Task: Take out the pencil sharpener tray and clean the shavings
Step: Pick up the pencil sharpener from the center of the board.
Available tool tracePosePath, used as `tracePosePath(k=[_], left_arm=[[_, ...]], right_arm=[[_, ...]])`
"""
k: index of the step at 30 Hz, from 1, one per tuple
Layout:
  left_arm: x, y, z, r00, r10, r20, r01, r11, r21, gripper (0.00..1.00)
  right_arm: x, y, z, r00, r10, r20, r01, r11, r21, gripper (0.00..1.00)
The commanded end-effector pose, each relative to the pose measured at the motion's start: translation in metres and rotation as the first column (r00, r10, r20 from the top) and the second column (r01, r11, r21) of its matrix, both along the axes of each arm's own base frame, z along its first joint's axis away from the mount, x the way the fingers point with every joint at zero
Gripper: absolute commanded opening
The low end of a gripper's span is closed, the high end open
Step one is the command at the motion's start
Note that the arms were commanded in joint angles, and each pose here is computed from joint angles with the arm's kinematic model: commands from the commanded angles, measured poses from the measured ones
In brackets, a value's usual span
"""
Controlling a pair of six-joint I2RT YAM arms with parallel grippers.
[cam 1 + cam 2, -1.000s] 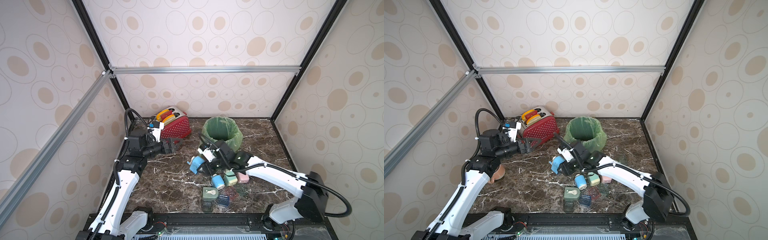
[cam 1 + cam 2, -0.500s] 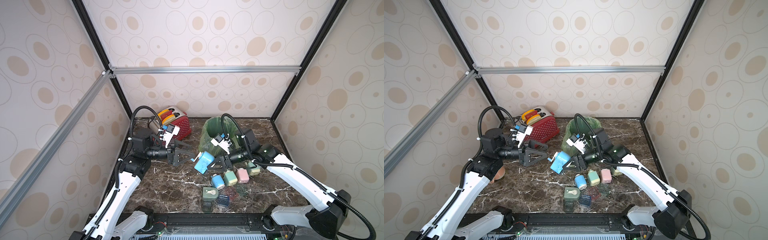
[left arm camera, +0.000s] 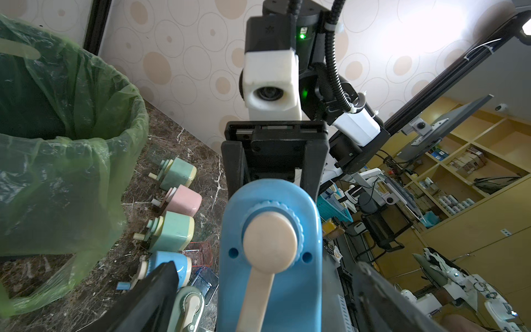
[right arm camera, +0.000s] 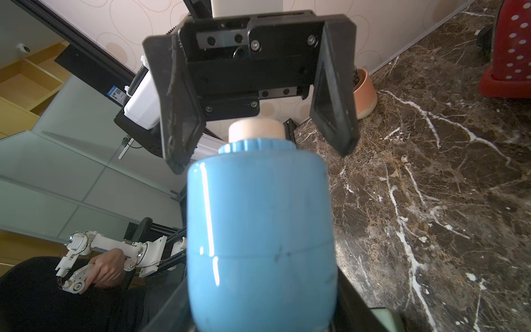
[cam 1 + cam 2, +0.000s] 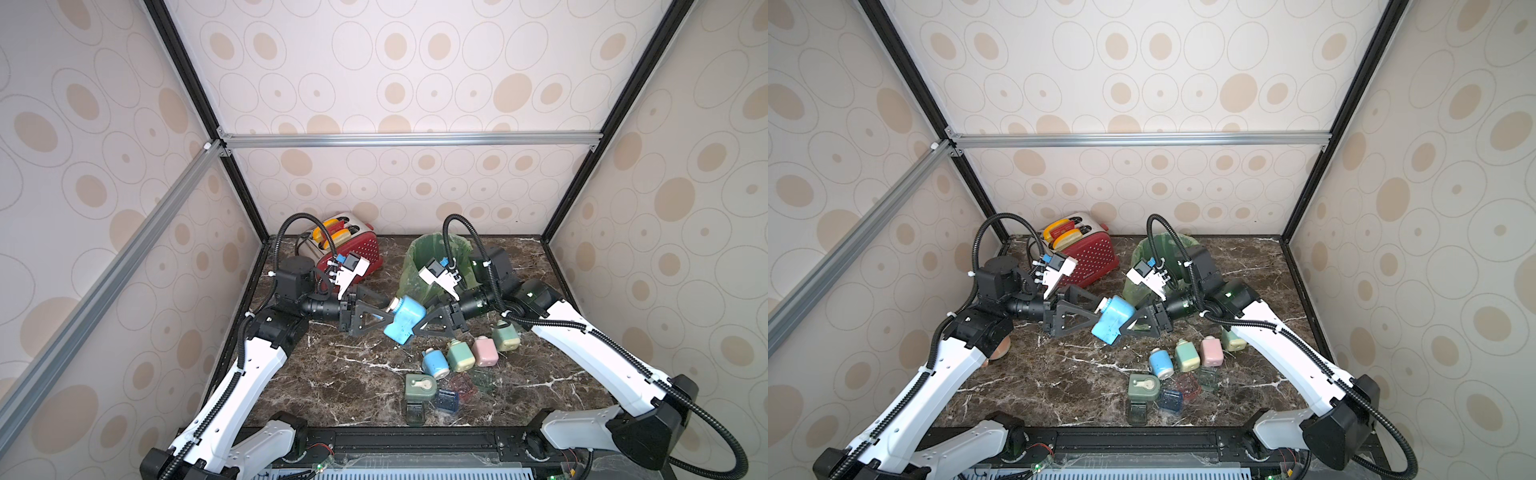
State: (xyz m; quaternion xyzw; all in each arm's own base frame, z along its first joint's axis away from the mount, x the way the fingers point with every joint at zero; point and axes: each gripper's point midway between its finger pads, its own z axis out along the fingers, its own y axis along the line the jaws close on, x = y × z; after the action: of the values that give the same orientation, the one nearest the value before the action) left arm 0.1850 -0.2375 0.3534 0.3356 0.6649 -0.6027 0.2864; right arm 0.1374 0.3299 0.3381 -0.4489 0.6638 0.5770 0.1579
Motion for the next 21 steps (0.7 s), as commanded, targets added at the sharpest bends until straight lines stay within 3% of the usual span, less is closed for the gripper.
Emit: tracePosePath(k=[1,4,9,12,15,17,19,21], left_arm=[[-0.012,-0.004,0.014,0.997,-0.063,0.052,0.064,0.998,-0.016,0.95],[-0.014,-0.007,0.010,0.996,-0.079,0.040,0.079,0.997,-0.007,0.93],[-0.013,-0.010,0.007,0.996,-0.084,0.033,0.084,0.996,0.005,0.78],[-0.011,-0.010,0.005,0.997,-0.073,0.034,0.072,0.997,0.016,0.62],[-0.008,-0.010,0.004,0.997,-0.062,0.040,0.061,0.998,0.022,0.38],[-0.007,-0.010,0.005,0.997,-0.053,0.048,0.052,0.998,0.027,0.23],[-0.005,-0.010,0.004,0.998,-0.041,0.049,0.039,0.999,0.033,0.18],[-0.004,-0.010,0.005,0.998,-0.038,0.054,0.037,0.999,0.033,0.12]], right_arm=[[-0.001,0.003,0.020,0.996,0.043,0.075,-0.049,0.996,0.077,0.30],[0.000,0.005,0.021,0.996,0.049,0.079,-0.055,0.995,0.080,0.30],[0.002,0.007,0.019,0.996,0.054,0.077,-0.060,0.995,0.081,0.31],[0.002,0.007,0.016,0.996,0.054,0.071,-0.060,0.995,0.080,0.31],[0.001,0.007,0.015,0.996,0.052,0.074,-0.058,0.995,0.084,0.34],[0.001,0.007,0.017,0.996,0.054,0.074,-0.061,0.993,0.100,0.38],[0.000,0.007,0.017,0.995,0.053,0.081,-0.062,0.991,0.115,0.44],[0.003,0.008,0.014,0.996,0.043,0.075,-0.052,0.991,0.126,0.61]])
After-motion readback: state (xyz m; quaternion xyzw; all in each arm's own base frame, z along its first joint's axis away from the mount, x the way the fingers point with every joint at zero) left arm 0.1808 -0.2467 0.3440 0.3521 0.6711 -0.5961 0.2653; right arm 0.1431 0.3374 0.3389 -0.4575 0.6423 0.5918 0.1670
